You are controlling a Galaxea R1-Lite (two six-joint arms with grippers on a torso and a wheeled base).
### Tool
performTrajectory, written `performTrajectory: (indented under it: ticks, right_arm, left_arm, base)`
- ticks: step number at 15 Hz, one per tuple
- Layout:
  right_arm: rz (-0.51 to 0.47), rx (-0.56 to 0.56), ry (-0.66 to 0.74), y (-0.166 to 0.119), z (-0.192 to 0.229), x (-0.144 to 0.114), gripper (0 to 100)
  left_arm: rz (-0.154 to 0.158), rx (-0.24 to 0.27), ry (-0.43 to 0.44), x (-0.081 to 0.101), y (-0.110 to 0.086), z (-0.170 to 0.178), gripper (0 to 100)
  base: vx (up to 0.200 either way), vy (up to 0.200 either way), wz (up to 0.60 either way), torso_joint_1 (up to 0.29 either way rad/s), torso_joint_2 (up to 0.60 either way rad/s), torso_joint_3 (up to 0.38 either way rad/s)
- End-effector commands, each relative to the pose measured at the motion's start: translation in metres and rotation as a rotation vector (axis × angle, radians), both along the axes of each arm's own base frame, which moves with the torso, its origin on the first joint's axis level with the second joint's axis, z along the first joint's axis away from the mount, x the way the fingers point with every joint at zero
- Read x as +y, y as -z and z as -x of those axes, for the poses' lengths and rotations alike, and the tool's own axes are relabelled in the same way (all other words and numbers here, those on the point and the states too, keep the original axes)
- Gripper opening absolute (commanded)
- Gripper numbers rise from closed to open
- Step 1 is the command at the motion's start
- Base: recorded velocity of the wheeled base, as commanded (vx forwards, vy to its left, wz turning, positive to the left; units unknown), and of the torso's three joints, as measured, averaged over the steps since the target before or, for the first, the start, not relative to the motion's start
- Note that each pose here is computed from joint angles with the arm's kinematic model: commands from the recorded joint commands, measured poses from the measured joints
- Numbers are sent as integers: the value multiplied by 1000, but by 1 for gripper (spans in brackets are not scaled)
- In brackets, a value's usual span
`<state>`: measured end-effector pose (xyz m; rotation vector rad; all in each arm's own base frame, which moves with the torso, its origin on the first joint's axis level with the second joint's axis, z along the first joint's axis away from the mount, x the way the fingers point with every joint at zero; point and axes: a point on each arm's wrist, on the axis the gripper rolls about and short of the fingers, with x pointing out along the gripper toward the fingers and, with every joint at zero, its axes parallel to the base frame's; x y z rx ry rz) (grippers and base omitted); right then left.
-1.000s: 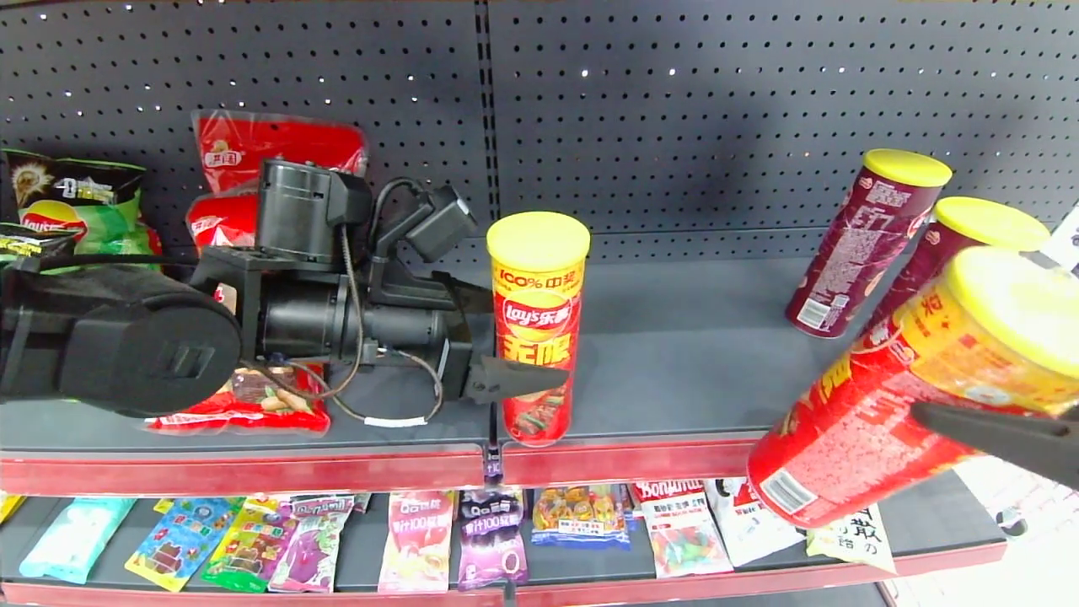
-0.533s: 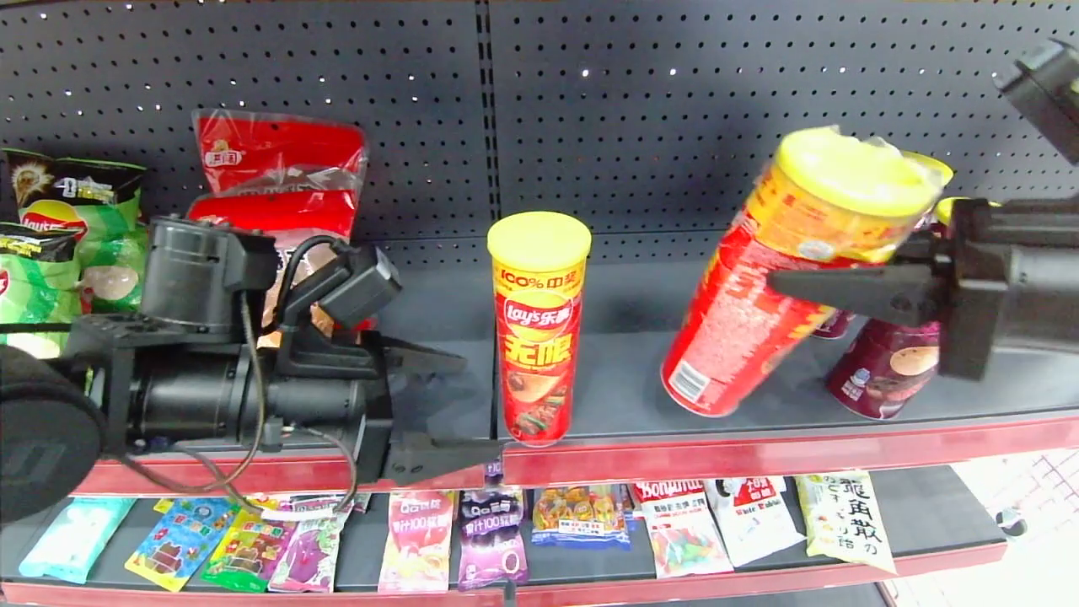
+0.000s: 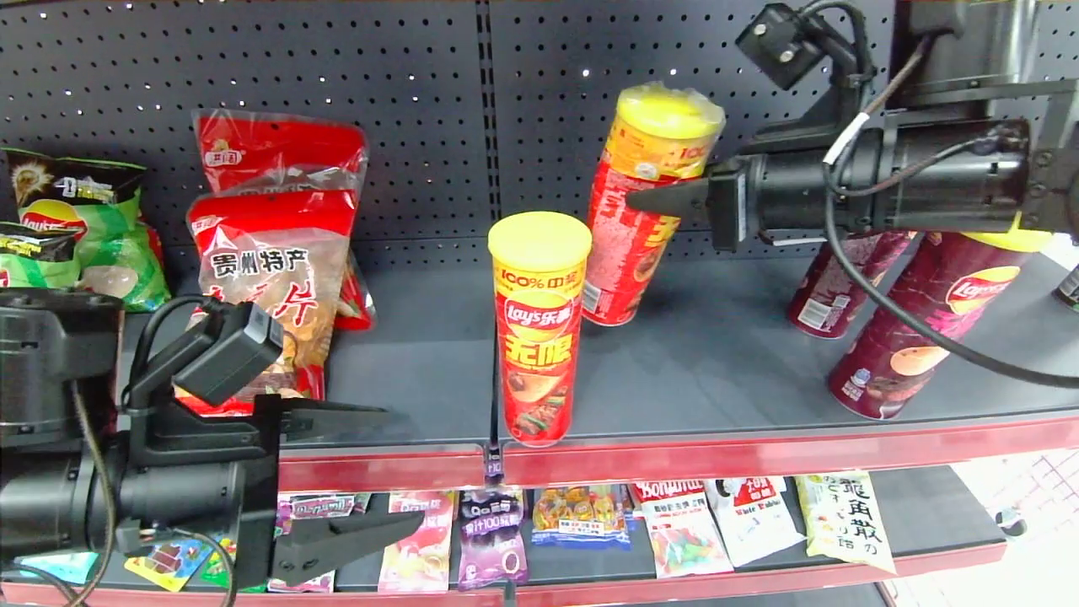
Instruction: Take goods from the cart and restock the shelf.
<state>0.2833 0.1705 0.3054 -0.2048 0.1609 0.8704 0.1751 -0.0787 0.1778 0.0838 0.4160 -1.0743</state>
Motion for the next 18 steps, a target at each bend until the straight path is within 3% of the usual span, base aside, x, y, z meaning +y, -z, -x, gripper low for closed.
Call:
performTrajectory:
  ticks: [1, 6, 16, 17, 18]
  right_arm:
    - [23, 40, -7, 21, -33, 22, 0]
    - [32, 54, -20, 34, -60, 44, 0]
    - [45, 84, -29, 50, -71, 56, 0]
    - [46, 82, -30, 50, -71, 56, 100]
    - [47, 84, -30, 51, -71, 56, 100]
  left_arm:
    - [12, -31, -39, 10, -5, 8, 100]
    - [18, -55, -100, 23, -8, 14, 100]
    - [21, -17, -134, 28, 0, 17, 100]
    - [22, -17, -134, 29, 0, 17, 100]
    - [21, -20, -132, 28, -1, 17, 100]
  base:
    - [0, 0, 0, 0, 0, 0]
    - [0, 0, 0, 0, 0, 0]
    - [0, 0, 0, 0, 0, 0]
    - [0, 0, 0, 0, 0, 0]
    - [0, 0, 0, 0, 0, 0]
